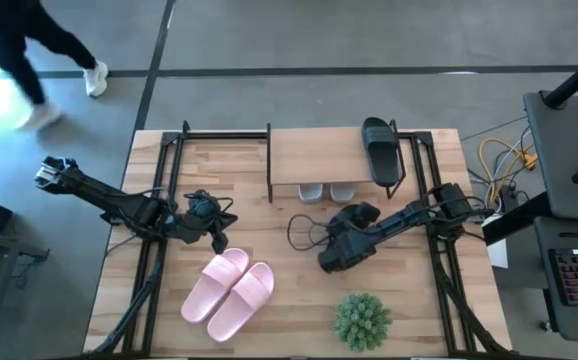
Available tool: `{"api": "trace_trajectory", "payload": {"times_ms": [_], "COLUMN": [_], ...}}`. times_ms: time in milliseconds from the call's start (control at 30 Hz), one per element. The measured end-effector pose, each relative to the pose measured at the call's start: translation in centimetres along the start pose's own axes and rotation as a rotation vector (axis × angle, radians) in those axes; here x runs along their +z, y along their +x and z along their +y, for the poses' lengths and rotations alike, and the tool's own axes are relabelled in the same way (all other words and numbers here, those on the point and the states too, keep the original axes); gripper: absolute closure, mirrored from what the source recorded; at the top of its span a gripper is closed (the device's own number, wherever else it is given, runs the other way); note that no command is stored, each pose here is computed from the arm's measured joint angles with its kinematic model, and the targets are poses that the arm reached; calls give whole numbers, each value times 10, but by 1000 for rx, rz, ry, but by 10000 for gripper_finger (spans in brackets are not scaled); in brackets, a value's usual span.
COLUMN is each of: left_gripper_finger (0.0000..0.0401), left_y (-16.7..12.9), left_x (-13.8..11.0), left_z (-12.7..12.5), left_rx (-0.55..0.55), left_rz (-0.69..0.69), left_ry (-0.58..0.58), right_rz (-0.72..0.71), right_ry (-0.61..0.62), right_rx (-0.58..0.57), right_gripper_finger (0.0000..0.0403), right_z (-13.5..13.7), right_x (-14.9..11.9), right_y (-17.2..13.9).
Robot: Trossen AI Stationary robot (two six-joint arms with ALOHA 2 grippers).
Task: Pick and place slides into the shelf
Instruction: Put the black slides on the shelf
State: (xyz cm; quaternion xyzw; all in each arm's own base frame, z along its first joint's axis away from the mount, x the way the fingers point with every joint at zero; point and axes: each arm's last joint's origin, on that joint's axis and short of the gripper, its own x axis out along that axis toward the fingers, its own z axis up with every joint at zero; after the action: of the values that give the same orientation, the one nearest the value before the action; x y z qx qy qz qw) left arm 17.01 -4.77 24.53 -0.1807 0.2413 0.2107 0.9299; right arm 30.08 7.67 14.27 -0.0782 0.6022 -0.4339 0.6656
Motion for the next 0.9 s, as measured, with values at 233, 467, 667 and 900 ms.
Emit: {"api": "trace_trajectory", "payload": {"times_ms": [233, 467, 667, 900], "left_gripper_finger": [401, 401, 401, 401], "left_y": [0, 0, 0, 0], "left_x": [0, 0, 0, 0], "left_z": [0, 0, 0, 0], "left_rx": [-1, -1, -1, -1], "left_rz": [-1, -2, -1, -1], "left_ry": [-1, -2, -1, 1], "right_rz": [-69, -151, -298, -438], "right_ry": [58, 156, 262, 426], "right_rx": [89, 295, 536, 663], "right_gripper_finger": [392, 393, 388, 386], "right_z": [-14, -52, -93, -134], "right_x": [7, 3, -9, -10], "right_y": [-28, -79, -128, -154]}}
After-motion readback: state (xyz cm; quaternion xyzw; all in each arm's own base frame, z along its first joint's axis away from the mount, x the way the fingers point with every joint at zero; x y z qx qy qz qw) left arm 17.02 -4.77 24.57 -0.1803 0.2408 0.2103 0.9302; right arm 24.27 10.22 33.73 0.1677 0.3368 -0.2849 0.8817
